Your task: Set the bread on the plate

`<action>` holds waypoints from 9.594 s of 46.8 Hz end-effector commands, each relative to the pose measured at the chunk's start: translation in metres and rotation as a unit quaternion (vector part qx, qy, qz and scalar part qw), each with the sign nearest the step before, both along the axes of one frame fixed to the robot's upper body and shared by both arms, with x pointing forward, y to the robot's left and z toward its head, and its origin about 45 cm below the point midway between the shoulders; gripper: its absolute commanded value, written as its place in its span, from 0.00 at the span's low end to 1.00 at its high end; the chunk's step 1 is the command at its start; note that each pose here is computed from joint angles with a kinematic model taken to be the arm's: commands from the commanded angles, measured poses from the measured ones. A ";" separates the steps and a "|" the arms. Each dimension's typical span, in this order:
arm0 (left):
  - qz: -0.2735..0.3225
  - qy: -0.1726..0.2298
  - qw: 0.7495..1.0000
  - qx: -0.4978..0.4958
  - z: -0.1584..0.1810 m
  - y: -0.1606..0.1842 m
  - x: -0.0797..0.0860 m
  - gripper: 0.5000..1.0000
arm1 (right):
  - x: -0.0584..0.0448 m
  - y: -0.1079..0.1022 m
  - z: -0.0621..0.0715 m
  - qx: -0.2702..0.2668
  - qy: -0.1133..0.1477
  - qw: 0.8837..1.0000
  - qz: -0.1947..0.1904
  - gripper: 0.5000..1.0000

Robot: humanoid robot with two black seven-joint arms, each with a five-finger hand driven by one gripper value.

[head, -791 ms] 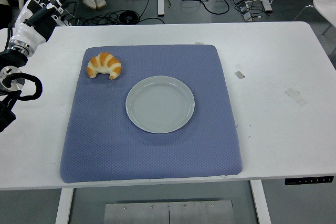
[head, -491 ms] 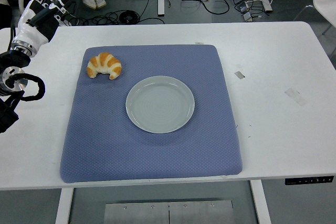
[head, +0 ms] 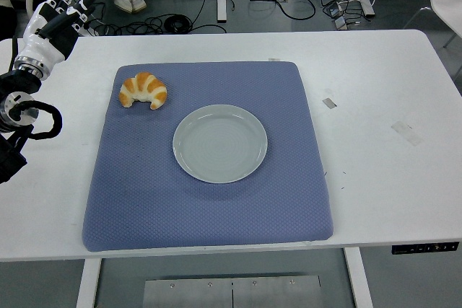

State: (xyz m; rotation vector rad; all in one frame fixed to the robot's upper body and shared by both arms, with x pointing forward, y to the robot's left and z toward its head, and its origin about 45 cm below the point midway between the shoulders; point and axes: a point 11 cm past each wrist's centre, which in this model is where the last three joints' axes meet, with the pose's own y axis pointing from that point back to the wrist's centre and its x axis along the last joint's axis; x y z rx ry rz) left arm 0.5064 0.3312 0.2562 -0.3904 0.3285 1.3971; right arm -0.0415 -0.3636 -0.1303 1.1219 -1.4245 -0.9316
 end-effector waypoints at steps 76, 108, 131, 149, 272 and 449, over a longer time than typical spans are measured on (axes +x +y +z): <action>-0.091 0.015 0.953 0.290 0.031 -0.035 -0.003 0.96 | 0.001 0.000 0.000 0.000 -0.001 1.000 0.000 1.00; -0.155 0.057 0.851 0.499 0.035 -0.030 -0.006 0.97 | 0.001 0.000 0.000 0.000 -0.001 1.000 0.000 1.00; -0.184 0.076 0.793 0.575 0.005 -0.040 -0.012 0.96 | 0.001 0.000 0.000 0.000 -0.001 1.000 0.000 1.00; -0.199 0.064 0.756 0.621 -0.003 -0.044 -0.010 0.96 | 0.001 0.000 0.000 0.000 -0.001 1.000 0.000 1.00; -0.253 0.001 0.741 0.622 0.022 -0.124 -0.030 0.00 | 0.001 0.000 0.000 0.000 -0.001 1.000 0.000 1.00; -0.197 0.004 0.766 0.611 0.052 -0.173 -0.062 0.96 | 0.000 0.000 0.000 0.000 0.000 1.000 0.000 1.00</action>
